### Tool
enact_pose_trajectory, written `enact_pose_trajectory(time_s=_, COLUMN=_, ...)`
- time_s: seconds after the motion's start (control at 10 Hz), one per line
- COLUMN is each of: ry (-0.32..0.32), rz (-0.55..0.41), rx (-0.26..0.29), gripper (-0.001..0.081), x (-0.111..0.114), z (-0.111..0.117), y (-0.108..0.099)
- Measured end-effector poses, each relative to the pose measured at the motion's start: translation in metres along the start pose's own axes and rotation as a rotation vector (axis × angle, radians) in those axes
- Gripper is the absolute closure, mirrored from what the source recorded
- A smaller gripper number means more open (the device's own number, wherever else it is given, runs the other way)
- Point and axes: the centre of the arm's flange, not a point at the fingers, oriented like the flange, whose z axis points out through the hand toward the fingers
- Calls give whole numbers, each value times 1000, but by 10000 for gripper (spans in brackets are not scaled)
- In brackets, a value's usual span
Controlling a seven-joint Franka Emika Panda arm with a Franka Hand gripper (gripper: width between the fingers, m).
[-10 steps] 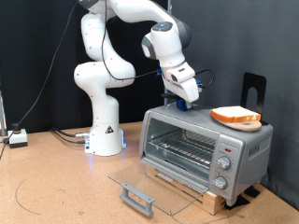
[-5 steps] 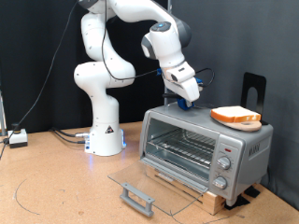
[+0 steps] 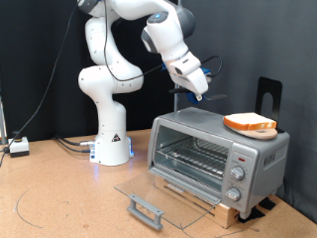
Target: Make a piece of toast with the oven
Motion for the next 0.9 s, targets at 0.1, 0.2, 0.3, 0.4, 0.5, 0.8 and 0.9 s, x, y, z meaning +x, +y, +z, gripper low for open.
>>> enact_pose_trajectory(time_s=0.1, ry=10, rz=0, rx=13, gripper=400, x=-3, z=-9, y=-1)
enact_pose_trajectory(time_s=0.2, ry=6, rz=0, rx=13, gripper=400, x=-3, z=-8, y=-2)
enact_pose_trajectory(time_s=0.3, ry=17, rz=5, rx=1, gripper=400, x=-2, z=-9, y=1)
enact_pose_trajectory(time_s=0.4, ry=57, rz=31, rx=-31, gripper=400, x=-2, z=-15, y=11)
enact_pose_trajectory(time_s=0.5, ry=100, rz=69, rx=-72, gripper=400, x=-4, z=-23, y=24)
enact_pose_trajectory(time_s=0.8, ry=151, rz=202, rx=-170, gripper=400, x=-19, z=-46, y=64)
enact_pose_trajectory(time_s=0.9, ry=147, rz=231, rx=-197, gripper=400, x=-27, z=-54, y=76)
